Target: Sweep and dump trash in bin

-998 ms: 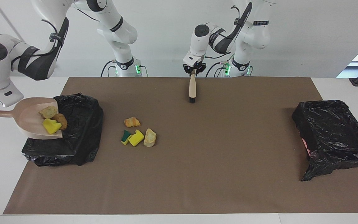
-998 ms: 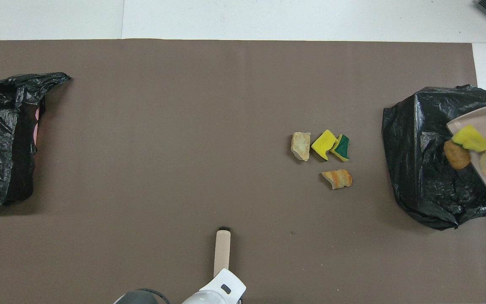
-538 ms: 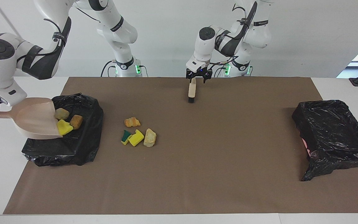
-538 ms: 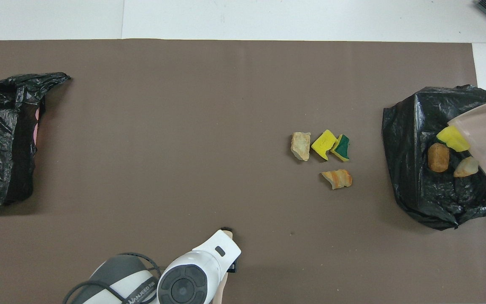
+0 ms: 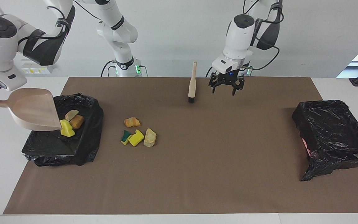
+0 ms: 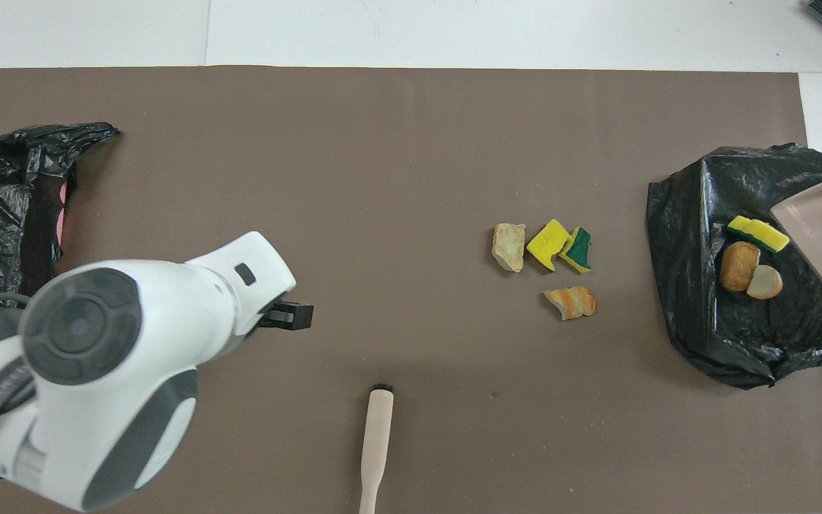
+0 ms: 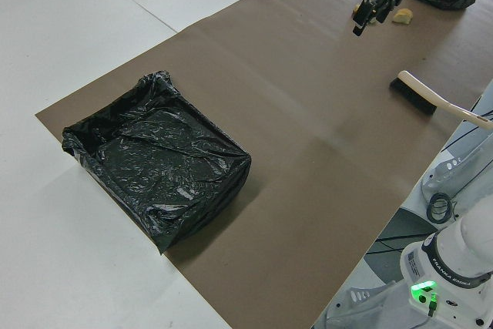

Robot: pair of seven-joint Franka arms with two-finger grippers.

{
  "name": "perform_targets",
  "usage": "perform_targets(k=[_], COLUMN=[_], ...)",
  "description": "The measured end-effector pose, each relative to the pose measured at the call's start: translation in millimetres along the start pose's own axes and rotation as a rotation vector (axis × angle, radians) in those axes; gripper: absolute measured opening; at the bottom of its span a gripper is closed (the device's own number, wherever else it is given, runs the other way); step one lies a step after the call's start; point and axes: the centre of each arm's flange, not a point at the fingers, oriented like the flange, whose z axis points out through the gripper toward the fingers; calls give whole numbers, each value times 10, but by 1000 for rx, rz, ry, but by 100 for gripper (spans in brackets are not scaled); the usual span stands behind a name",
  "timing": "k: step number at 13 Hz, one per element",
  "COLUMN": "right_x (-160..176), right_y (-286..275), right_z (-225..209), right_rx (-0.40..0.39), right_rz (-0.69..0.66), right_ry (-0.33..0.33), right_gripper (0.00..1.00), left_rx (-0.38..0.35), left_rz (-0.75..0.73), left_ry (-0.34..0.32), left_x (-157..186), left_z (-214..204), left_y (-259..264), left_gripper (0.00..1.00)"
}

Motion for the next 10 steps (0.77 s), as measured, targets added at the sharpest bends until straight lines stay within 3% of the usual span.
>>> perform_targets(k=[4,7,10], right_x=[168,355,669], right_y=[-105,-82,70], right_z=[-408,-517,-705], right_rx=[65,113,137], right_rz=[49,187,334], right_ry=[34,81,131], right_gripper=[32,32,32], left_rx=[21,35,29], left_rz=[-1,-19,-35], left_ry=[65,33,0], left_x=[360,433,609], left_z=[-835,-1360,-1497], left_y=[-695,-1239,-1383], left_gripper=[100,100,100])
